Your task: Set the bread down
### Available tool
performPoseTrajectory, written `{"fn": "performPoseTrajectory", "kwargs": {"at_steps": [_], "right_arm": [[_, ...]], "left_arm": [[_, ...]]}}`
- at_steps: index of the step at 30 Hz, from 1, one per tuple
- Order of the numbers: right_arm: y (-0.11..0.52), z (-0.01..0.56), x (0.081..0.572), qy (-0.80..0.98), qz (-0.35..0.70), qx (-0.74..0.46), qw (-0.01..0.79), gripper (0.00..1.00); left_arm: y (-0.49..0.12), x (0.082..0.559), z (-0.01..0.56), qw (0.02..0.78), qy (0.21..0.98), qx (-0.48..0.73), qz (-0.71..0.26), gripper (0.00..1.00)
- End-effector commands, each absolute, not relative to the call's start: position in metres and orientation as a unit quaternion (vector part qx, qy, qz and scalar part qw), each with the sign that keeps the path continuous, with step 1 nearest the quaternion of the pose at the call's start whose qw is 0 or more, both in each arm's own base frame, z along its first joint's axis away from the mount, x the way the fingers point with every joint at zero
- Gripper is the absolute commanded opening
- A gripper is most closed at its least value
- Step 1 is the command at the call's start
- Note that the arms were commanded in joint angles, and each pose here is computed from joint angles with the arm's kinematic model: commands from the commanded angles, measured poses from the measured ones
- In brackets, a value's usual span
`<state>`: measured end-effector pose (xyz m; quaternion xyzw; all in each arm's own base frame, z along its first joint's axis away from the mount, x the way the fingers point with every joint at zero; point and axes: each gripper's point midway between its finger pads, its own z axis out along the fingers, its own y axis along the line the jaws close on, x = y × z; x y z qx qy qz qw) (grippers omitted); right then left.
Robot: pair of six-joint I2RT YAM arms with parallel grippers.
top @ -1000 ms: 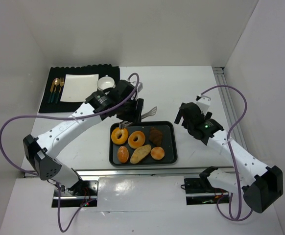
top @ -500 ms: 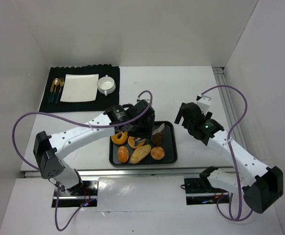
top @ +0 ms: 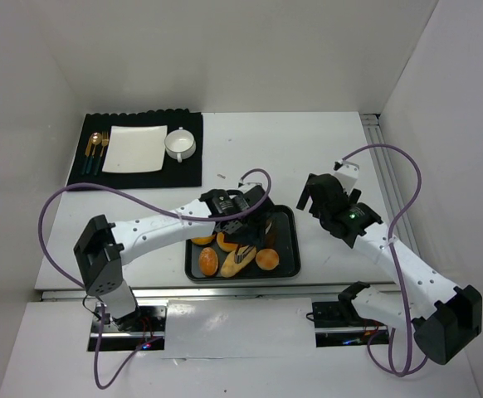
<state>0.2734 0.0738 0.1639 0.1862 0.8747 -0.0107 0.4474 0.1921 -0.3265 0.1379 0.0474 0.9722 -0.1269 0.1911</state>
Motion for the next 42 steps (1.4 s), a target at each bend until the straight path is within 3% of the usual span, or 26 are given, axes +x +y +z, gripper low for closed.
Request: {"fn": "performPoseTrajectory", "kwargs": {"at_steps": [1,10,30,35,42], "right_arm": [[0.075,0.179,0.278,0.86,0.001,0.19,0.473,0.99],[0.075,0.177,0.276,0.862,0.004,0.189,0.471,0.99],[0.077,0.174,0.275,0.861,0.011,0.181,0.475,0.99],[0.076,0.173,0.273,0.861,0.011,0.181,0.475,0.99],[0.075,0.175,0.273,0.859,0.013,0.182,0.478,0.99]], "left_arm": [[-0.337,0.198,0.142,0.203,0.969,0.041,-0.136,0.69],[-0.337,0.192,0.144,0.193,0.973,0.047,-0.114,0.66],[-0.35,0.18,0.14,0.162,0.977,0.077,-0.117,0.7],[-0.346,0.179,0.147,0.166,0.976,0.076,-0.116,0.51],[-0.319,0.195,0.202,0.234,0.967,0.049,-0.091,0.43]]}}
